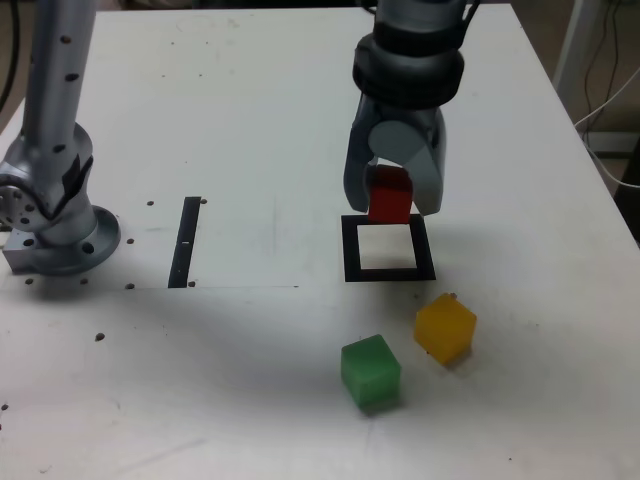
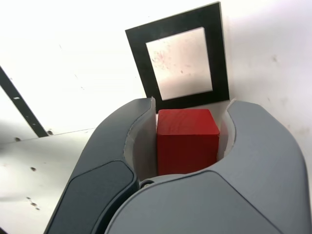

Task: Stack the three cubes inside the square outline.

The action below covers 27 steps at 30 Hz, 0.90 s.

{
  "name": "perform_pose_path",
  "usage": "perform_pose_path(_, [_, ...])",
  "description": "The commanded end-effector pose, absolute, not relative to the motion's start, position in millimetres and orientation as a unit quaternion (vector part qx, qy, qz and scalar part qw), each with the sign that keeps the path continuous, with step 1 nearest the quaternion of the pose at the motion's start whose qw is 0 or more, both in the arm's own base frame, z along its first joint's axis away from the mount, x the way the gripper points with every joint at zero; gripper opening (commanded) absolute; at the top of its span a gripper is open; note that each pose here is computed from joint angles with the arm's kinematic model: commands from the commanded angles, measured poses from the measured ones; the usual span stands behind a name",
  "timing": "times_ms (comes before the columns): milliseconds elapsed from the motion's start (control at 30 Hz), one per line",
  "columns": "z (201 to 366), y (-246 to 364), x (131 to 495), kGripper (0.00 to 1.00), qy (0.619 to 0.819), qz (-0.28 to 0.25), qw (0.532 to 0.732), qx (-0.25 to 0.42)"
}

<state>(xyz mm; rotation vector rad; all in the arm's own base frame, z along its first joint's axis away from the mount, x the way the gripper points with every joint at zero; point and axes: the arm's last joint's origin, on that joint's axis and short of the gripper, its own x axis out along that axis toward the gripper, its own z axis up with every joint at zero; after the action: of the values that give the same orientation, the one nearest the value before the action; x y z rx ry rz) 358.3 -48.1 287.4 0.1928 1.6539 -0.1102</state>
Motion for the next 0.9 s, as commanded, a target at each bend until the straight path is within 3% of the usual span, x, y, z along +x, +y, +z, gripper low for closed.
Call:
perform_pose_path(0, [280.6, -43, 357, 0.38, 0.734, -0.048, 0.673, 0.073])
perform_pose_path(867, [220.8, -13, 368, 0.38, 0.752, -0.043, 0.657, 0.036])
